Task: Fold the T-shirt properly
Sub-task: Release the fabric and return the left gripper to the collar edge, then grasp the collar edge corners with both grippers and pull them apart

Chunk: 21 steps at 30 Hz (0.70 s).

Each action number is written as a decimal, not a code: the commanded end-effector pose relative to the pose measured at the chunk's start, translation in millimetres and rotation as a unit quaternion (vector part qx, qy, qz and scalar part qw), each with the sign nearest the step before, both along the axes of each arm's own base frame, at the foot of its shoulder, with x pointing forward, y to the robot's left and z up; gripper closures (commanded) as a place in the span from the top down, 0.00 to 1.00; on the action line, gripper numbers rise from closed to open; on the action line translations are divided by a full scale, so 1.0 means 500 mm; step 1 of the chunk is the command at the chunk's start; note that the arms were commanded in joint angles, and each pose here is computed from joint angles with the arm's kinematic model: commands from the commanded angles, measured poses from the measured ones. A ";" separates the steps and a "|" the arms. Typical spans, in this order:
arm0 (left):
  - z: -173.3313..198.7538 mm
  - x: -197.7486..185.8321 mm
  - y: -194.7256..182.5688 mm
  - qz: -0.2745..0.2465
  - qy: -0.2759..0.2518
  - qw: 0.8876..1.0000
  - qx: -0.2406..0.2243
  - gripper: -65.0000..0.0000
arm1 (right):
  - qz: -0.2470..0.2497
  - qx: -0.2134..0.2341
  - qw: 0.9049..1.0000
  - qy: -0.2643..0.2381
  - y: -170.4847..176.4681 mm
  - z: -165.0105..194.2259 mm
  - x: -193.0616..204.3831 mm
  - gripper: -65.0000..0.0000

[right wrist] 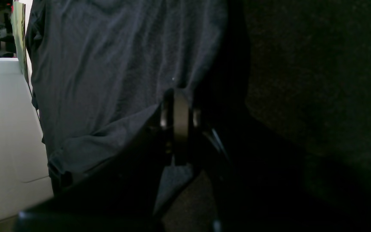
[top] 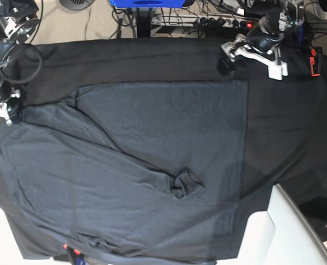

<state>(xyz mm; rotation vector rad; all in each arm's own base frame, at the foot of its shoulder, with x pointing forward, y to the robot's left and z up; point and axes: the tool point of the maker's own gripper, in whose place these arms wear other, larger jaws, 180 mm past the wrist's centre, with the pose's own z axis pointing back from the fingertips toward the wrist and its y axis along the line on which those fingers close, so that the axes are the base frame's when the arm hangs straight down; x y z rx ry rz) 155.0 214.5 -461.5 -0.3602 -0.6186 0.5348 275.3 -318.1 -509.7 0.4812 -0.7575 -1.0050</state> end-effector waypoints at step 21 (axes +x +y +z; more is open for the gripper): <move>-0.055 0.107 -0.003 0.006 -0.003 1.000 0.007 0.93 | 0.021 -0.002 0.999 0.035 0.004 -0.017 -0.022 0.01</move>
